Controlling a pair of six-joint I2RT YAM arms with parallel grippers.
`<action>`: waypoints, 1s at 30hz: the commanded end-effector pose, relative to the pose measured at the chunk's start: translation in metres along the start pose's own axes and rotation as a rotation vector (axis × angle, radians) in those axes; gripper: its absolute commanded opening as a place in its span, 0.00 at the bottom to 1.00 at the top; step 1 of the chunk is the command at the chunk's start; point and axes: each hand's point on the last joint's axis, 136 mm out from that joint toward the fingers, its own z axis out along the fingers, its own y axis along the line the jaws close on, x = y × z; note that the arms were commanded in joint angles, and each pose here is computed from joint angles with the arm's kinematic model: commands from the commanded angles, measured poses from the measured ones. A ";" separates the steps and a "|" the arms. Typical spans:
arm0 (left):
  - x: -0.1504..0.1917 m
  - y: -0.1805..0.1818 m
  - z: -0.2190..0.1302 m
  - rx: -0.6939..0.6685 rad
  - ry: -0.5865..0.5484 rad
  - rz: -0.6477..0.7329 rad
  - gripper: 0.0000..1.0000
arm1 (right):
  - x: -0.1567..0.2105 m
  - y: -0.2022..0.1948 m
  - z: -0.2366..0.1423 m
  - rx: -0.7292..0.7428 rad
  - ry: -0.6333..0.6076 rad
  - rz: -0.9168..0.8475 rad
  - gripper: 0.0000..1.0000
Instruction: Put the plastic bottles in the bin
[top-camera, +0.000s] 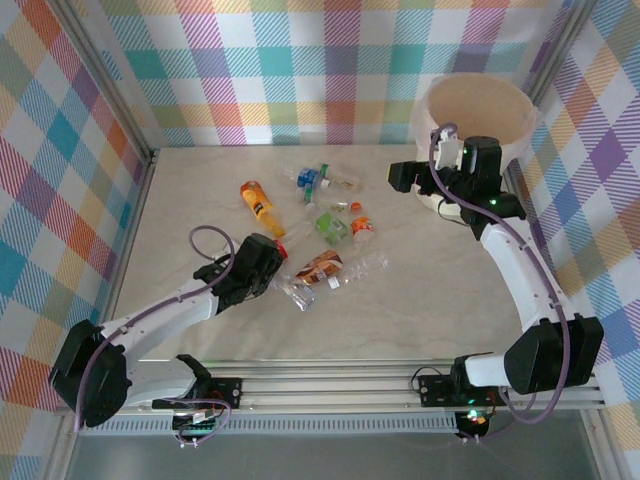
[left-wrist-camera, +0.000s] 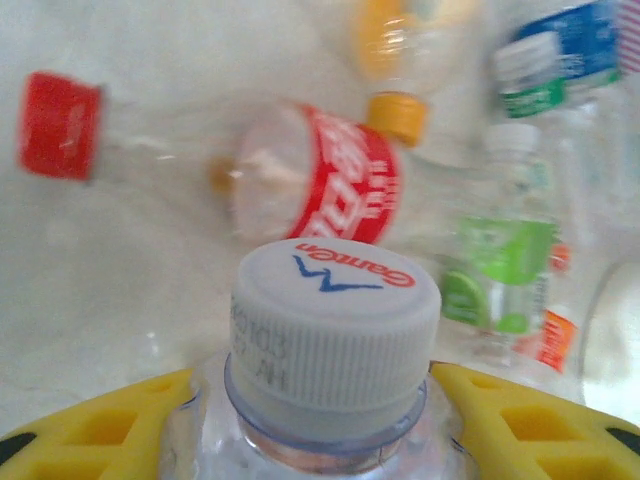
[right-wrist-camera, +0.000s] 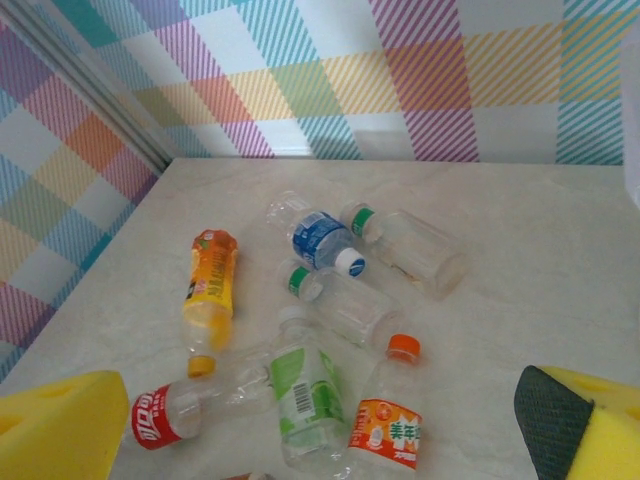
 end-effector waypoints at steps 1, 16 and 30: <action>-0.013 -0.069 -0.022 0.207 -0.050 0.132 0.45 | 0.001 0.023 -0.007 -0.097 -0.002 0.003 1.00; 0.026 -0.280 -0.087 0.877 0.062 0.560 0.44 | 0.035 0.112 -0.022 -0.620 0.169 0.006 1.00; 0.050 -0.341 -0.121 1.141 0.163 0.636 0.44 | 0.044 0.126 -0.011 -0.688 0.230 0.023 1.00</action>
